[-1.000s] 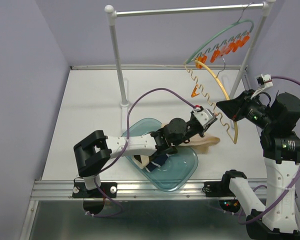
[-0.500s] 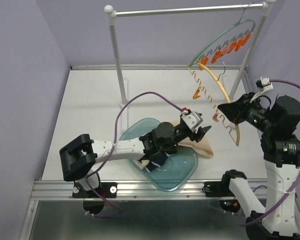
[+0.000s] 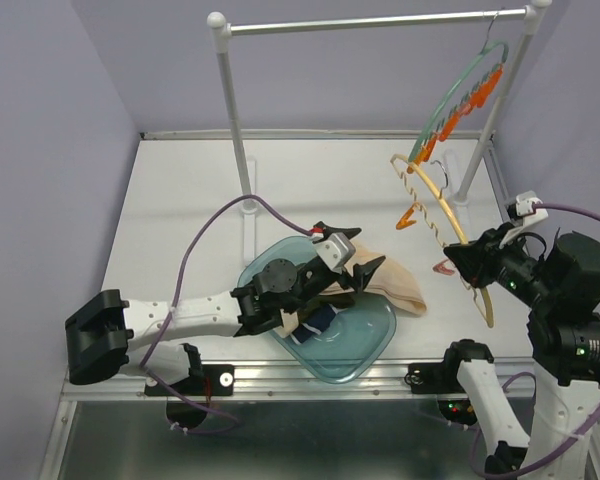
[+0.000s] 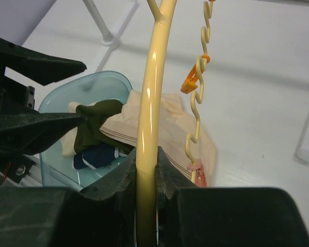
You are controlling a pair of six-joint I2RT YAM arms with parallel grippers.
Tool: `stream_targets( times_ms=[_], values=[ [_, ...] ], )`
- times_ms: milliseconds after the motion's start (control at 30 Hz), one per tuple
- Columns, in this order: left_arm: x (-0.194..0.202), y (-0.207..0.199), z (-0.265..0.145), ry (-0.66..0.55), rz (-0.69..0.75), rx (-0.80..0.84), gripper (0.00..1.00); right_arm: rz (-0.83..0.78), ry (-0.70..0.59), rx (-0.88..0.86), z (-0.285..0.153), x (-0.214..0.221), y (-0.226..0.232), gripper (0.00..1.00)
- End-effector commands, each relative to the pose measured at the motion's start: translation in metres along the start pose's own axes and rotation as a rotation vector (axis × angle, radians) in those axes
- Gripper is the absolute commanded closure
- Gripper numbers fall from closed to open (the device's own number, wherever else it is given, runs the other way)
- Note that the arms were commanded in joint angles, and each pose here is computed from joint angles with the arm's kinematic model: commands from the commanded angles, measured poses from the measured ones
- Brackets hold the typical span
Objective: Remove the underwear clipped to the hanger
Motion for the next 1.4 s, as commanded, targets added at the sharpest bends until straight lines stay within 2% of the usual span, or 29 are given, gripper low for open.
stream_targets(
  times_ms=[0, 267, 400, 500, 667, 700, 733, 967, 1133, 1367],
  values=[
    [-0.016, 0.017, -0.012, -0.04, 0.013, -0.086, 0.19, -0.1, -0.033, 0.0, -0.017, -0.005, 0.009, 0.99],
    [-0.012, 0.03, -0.033, -0.022, 0.014, -0.155, 0.18, -0.216, 0.021, -0.067, -0.024, 0.021, 0.01, 0.99],
    [-0.01, 0.035, -0.042, -0.005, 0.005, -0.188, 0.18, -0.337, 0.048, -0.142, -0.015, 0.02, 0.008, 0.99],
    [-0.004, 0.039, -0.05, 0.019, -0.003, -0.21, 0.18, -0.347, 0.062, -0.195, -0.001, 0.01, 0.006, 0.99],
    [0.004, 0.043, -0.064, 0.057, -0.054, -0.255, 0.15, -0.287, 0.077, -0.294, 0.016, -0.007, 0.011, 0.99],
    [0.005, 0.045, -0.066, 0.062, -0.067, -0.268, 0.14, -0.263, 0.077, -0.309, 0.017, -0.011, 0.015, 0.99],
    [0.009, 0.044, -0.071, 0.068, -0.095, -0.275, 0.08, -0.241, 0.081, -0.33, 0.023, -0.017, 0.015, 0.99],
    [0.016, 0.05, -0.091, 0.061, -0.191, -0.331, 0.01, -0.061, 0.061, -0.391, 0.038, -0.056, 0.029, 0.99],
    [0.014, 0.059, -0.103, 0.04, -0.218, -0.396, 0.01, 0.014, 0.027, -0.421, 0.048, -0.083, 0.035, 0.99],
    [0.009, 0.069, -0.115, 0.004, -0.262, -0.458, 0.01, 0.165, -0.016, -0.368, 0.074, -0.129, 0.03, 0.99]
  ],
)
Point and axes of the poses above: each gripper's point midway between its finger pads, its own z axis out along the fingers, its own y axis along the line the jaws close on, x = y × z, the point moved 6 cm from there along -z, back along the fingers, and after that the axes turned 14 degrees about z, right-handed, at the moved point
